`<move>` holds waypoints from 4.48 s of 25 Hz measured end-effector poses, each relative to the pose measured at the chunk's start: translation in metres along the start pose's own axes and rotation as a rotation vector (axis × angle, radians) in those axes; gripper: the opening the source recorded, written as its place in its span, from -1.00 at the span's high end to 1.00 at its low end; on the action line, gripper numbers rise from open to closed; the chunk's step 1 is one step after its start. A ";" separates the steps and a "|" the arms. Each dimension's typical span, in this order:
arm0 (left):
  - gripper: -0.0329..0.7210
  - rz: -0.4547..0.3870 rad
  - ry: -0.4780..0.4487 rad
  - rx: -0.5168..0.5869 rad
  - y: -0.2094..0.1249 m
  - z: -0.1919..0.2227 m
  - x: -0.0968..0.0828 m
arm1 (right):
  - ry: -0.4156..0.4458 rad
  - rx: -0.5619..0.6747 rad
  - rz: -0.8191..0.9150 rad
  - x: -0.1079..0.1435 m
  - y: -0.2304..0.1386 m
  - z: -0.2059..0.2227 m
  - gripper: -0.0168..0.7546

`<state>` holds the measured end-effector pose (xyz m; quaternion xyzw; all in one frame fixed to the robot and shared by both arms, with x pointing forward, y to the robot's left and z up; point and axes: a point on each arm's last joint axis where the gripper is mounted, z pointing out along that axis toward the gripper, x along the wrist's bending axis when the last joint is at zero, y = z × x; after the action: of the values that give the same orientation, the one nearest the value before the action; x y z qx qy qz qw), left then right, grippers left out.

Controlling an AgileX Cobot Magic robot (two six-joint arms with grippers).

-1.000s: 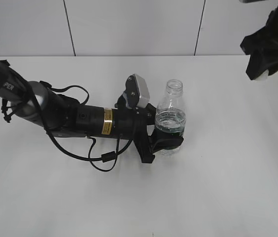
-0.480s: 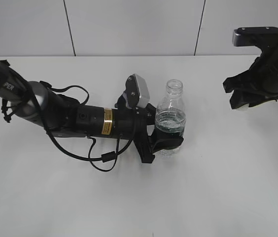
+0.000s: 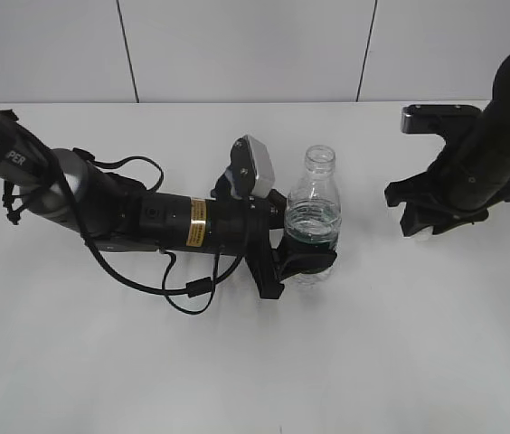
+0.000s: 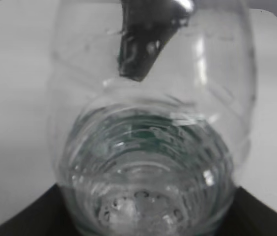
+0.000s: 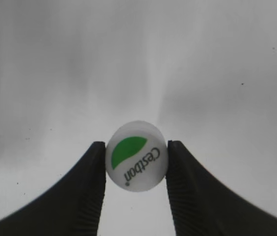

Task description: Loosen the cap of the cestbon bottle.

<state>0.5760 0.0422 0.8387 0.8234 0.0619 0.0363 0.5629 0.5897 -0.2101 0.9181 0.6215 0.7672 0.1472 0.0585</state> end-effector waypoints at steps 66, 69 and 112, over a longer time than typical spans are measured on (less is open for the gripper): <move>-0.65 0.102 0.211 0.340 0.056 -0.101 0.040 | 0.017 -0.136 -0.014 0.005 0.009 -0.045 -0.49; -0.61 0.125 0.400 0.377 0.075 -0.118 0.051 | 0.019 -0.153 -0.018 0.006 0.009 -0.055 -0.49; -0.51 -0.813 0.998 0.770 0.137 -0.307 -0.017 | -0.152 -0.046 -0.081 -0.029 -0.055 -0.196 -0.49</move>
<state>0.5276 0.2734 1.0779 0.7600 0.6177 0.1703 0.1092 0.4910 -0.2789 1.0849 0.5980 0.7814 0.1147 0.1365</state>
